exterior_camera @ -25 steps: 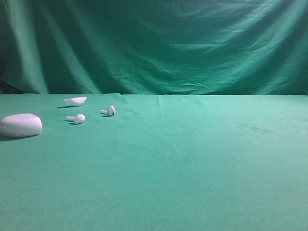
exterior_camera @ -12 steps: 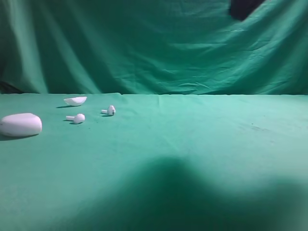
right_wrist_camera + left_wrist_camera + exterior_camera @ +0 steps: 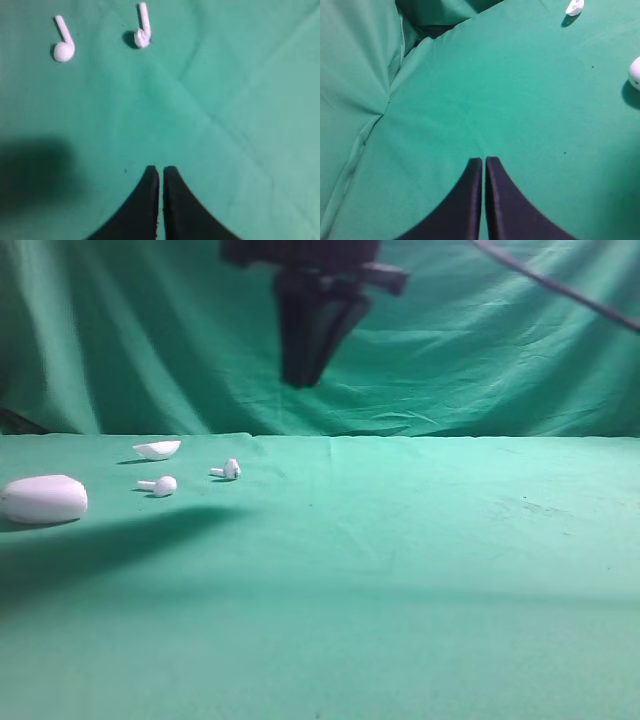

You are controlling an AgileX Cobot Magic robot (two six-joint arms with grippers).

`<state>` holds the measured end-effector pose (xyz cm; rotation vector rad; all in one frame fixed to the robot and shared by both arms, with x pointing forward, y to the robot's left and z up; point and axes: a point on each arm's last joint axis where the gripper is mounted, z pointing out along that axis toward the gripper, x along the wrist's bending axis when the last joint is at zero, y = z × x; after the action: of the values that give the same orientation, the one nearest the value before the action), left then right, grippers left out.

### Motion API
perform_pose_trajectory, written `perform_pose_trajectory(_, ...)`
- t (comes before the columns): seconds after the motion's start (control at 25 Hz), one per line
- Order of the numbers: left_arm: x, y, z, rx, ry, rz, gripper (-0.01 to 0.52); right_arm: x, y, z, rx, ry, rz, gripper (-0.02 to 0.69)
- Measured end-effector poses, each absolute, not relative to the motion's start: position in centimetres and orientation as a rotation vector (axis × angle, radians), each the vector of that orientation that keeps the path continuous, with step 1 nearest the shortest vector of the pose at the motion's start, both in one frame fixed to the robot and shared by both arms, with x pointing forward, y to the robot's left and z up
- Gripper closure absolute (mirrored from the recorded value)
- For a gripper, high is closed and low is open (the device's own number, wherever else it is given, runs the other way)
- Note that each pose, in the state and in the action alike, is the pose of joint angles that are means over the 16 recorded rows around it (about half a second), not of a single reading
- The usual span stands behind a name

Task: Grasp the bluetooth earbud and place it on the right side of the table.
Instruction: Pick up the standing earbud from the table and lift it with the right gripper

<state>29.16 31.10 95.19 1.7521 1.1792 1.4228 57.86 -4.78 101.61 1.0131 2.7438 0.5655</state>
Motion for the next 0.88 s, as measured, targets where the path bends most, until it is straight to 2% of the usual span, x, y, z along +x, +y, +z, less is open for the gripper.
perform_pose_trajectory(0.24, 29.2, 31.1, 95.2, 1.752, 1.179, 1.423, 0.514, 60.5, -0.4, 99.1, 1.008, 2.741, 0.524, 0.438)
perform_pose_trajectory(0.52, 29.2, 31.1, 95.2, 1.752, 1.179, 1.423, 0.514, 62.6, 1.9, 96.2, 1.098, 2.719, 0.526, 0.301)
perform_pose_trajectory(0.68, 29.2, 31.1, 95.2, 1.752, 1.179, 1.423, 0.514, 63.3, 2.4, 95.0, 1.122, 2.715, 0.521, 0.288)
perform_pose_trajectory(0.88, 29.2, 31.1, 95.2, 1.752, 1.179, 1.423, 0.514, 63.6, 2.7, 94.1, 1.137, 2.712, 0.517, 0.355)
